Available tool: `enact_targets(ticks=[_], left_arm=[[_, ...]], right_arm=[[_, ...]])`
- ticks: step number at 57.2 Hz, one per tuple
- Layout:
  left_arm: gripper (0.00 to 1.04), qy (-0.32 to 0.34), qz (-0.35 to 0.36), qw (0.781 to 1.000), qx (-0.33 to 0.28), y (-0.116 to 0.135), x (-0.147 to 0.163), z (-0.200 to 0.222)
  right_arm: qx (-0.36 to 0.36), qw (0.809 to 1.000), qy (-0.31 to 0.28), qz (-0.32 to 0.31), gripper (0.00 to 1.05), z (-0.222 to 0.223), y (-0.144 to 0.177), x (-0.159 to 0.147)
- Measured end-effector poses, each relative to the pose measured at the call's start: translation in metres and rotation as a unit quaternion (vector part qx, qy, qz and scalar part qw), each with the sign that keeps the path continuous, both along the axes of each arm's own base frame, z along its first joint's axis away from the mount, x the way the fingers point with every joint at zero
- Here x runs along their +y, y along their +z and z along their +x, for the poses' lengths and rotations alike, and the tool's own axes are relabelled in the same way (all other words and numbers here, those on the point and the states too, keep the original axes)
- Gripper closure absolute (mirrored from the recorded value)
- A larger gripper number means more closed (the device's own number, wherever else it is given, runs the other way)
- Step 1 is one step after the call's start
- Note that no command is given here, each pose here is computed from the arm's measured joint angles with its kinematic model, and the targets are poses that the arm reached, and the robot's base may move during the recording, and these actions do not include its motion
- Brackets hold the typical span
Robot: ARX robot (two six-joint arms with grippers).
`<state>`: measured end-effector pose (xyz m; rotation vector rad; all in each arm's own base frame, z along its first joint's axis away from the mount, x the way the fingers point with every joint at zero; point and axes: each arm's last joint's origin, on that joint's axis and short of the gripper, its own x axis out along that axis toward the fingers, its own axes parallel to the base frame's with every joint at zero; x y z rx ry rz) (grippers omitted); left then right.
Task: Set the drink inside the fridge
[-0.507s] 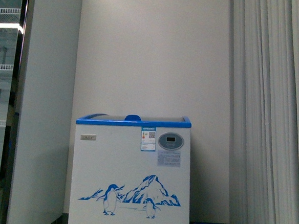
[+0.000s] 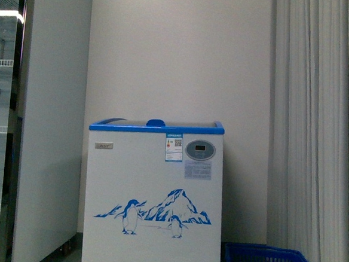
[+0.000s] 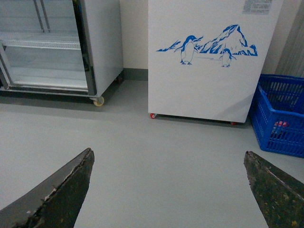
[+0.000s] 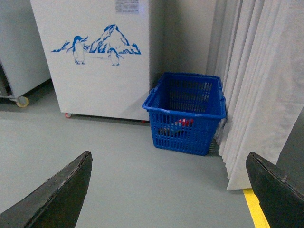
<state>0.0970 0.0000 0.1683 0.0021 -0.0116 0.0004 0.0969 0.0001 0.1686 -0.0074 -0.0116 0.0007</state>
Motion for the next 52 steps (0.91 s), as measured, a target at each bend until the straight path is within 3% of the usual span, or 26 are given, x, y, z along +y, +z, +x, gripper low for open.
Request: enact_targets(ticks=[52], left_arm=[[0.08, 0.000, 0.000, 1.000, 0.000, 0.0000, 0.0000, 0.0000]], right_arm=[[0.000, 1.000, 0.000, 0.000, 0.08, 0.0000, 0.0000, 0.0000]])
